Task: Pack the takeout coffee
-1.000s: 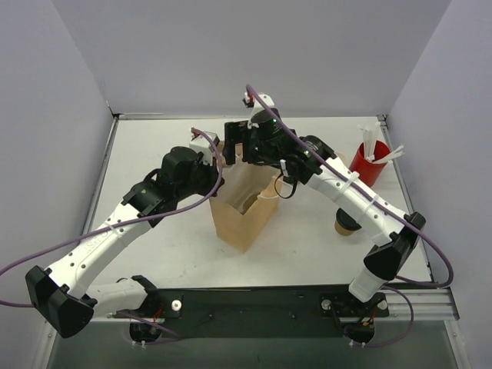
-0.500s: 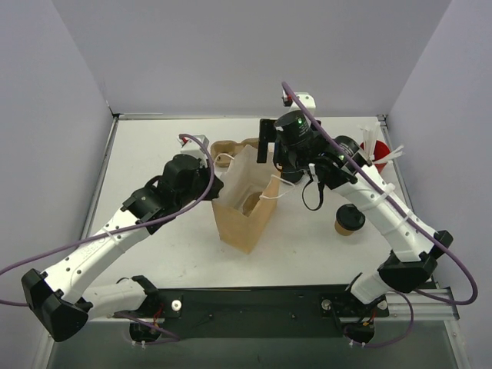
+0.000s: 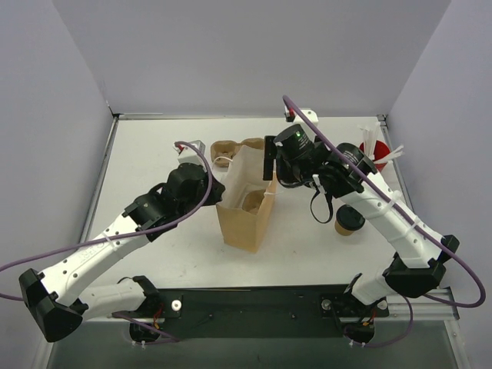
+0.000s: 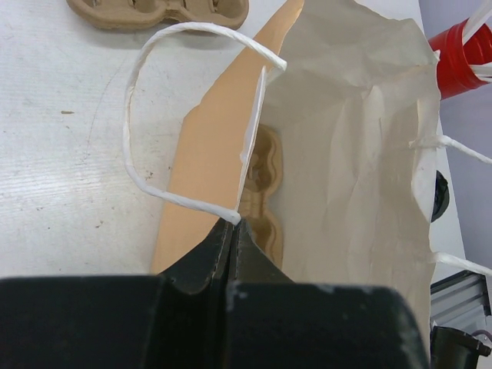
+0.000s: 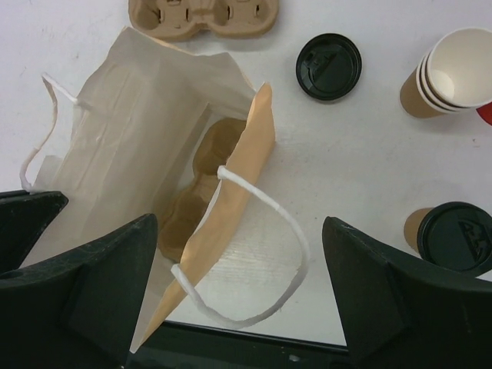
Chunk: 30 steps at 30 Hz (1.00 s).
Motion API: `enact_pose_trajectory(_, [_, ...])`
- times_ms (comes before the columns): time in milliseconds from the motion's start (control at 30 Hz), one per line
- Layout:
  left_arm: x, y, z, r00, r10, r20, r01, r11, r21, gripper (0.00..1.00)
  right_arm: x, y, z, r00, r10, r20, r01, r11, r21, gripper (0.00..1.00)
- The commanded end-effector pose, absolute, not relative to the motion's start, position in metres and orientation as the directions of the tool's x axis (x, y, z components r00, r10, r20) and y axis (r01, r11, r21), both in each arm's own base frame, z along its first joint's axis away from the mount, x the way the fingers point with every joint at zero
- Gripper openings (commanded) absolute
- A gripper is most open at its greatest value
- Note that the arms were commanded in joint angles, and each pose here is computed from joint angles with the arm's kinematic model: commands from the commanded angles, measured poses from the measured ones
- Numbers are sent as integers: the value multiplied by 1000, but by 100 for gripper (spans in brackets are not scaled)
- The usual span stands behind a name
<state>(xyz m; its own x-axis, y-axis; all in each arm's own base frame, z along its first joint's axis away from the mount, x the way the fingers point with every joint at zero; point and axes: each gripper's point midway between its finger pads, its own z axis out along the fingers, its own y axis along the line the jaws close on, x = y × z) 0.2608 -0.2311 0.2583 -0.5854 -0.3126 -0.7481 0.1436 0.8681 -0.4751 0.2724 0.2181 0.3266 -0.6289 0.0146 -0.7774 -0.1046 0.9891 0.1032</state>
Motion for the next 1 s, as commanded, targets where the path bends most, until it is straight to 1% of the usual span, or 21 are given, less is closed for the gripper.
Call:
enact_pose_trajectory(0, [260, -233, 276, -531, -401, -746, 114, 839, -532, 0, 262, 207, 304, -671, -33, -741, -69, 997, 18, 82])
enact_pose_trajectory(300, [258, -237, 276, -531, -394, -750, 121, 841, -528, 0, 257, 204, 298, -686, -69, -724, -78, 997, -21, 79])
enact_pose_trajectory(567, [259, -240, 278, -531, -386, -754, 127, 844, -521, 0, 251, 213, 300, -693, -82, -716, -114, 994, -5, 79])
enact_pose_trajectory(733, [259, -242, 275, -532, -386, -754, 122, 846, -519, 0, 247, 219, 308, -680, -77, -729, -131, 991, 18, 79])
enact_pose_trajectory(967, [259, -243, 277, -530, -383, -757, 125, 848, -516, 0, 248, 218, 299, -688, -91, -720, -123, 992, -8, 79])
